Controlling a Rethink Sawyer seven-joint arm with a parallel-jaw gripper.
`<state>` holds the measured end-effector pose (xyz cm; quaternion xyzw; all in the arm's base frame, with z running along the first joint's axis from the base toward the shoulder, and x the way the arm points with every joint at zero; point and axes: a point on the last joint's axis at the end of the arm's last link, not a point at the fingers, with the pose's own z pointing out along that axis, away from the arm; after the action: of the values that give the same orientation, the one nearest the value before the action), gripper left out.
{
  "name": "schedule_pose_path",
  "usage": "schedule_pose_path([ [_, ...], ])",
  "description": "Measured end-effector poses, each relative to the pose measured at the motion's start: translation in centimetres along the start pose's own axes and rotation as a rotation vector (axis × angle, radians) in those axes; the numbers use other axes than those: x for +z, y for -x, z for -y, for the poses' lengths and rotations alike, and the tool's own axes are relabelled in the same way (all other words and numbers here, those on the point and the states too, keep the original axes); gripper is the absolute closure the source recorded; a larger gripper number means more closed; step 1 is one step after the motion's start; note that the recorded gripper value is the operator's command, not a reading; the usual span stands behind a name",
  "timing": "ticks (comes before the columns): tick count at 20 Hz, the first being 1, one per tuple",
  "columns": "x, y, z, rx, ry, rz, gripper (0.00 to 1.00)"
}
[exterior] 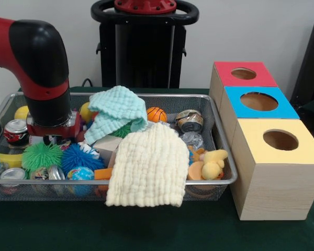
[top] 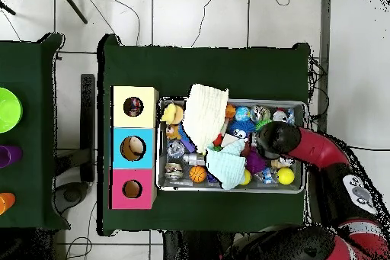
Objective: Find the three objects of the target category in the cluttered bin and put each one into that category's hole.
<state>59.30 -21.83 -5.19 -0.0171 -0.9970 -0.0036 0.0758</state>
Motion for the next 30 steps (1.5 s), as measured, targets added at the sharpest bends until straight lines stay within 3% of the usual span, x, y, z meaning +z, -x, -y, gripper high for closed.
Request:
schedule_pose_path([
  [12,0.05,-0.07,0.02,0.006,0.001,0.003,0.00],
  [13,0.07,-0.11,-0.03,0.006,0.002,0.003,1.00],
  [30,0.43,-0.80,-0.53,0.003,0.010,-0.010,1.00],
])
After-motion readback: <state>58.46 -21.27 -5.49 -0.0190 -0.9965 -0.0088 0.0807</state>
